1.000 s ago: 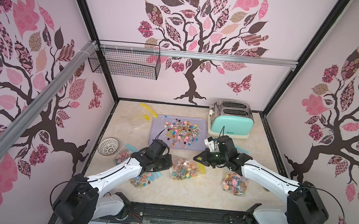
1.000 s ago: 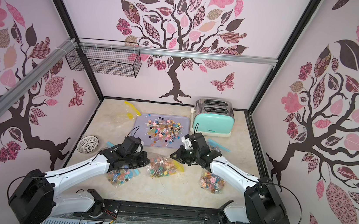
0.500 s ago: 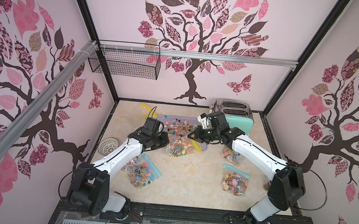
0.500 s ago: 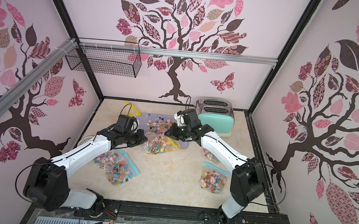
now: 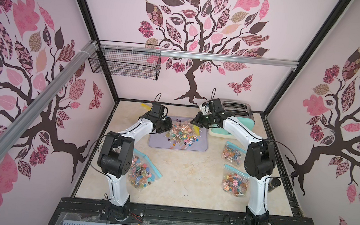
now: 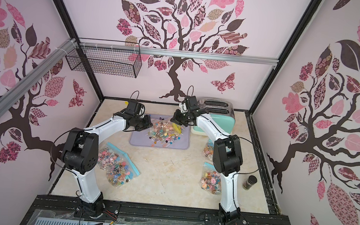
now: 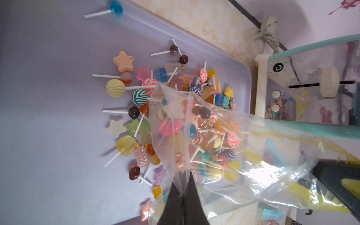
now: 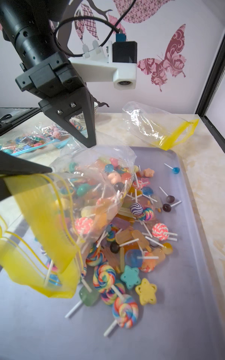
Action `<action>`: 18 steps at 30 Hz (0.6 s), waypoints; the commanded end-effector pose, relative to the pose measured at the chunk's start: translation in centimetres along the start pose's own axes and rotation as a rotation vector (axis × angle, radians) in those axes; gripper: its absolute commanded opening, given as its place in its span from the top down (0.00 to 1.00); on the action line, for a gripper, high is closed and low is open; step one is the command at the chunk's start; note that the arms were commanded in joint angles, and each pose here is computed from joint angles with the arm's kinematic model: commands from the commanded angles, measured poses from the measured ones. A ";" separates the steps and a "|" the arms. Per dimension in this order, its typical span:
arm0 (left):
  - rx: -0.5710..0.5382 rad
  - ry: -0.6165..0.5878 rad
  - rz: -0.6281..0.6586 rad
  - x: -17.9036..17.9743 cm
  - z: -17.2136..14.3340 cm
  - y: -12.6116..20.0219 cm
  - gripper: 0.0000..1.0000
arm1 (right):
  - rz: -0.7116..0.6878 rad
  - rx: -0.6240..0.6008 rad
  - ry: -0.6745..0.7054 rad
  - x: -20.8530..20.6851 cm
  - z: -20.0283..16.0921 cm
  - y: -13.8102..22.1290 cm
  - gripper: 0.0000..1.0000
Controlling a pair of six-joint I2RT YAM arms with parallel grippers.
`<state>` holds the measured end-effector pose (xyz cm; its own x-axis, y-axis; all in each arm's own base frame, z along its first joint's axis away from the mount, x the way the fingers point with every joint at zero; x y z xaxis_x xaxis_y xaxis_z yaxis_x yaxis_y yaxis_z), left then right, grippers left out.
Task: Pour candies out of the ziploc bag
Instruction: 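Pour the candies out of the ziploc bag onto the tray.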
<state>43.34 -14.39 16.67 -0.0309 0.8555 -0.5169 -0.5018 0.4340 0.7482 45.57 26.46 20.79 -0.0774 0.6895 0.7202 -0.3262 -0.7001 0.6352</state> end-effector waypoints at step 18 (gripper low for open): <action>-0.036 -0.125 -0.018 -2.4 3.1 2.5 1.00 | -0.018 0.029 -0.038 -2.3 -0.6 -2.3 0.55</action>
<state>44.54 -14.73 18.62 0.0370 0.8758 -0.4812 -0.4940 0.4346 0.7530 46.22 26.69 17.42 -0.0374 0.7024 0.7108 -0.3033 -0.6858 0.6616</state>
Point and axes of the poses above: each gripper's point midway between its finger pads, its own y axis back along the fingers, its own x axis along the line the jaws close on, z = x × y, the point moved 7 cm from there along y, back along the fingers, and after that the axes turned 3 degrees about -y, right-handed, at the moved point
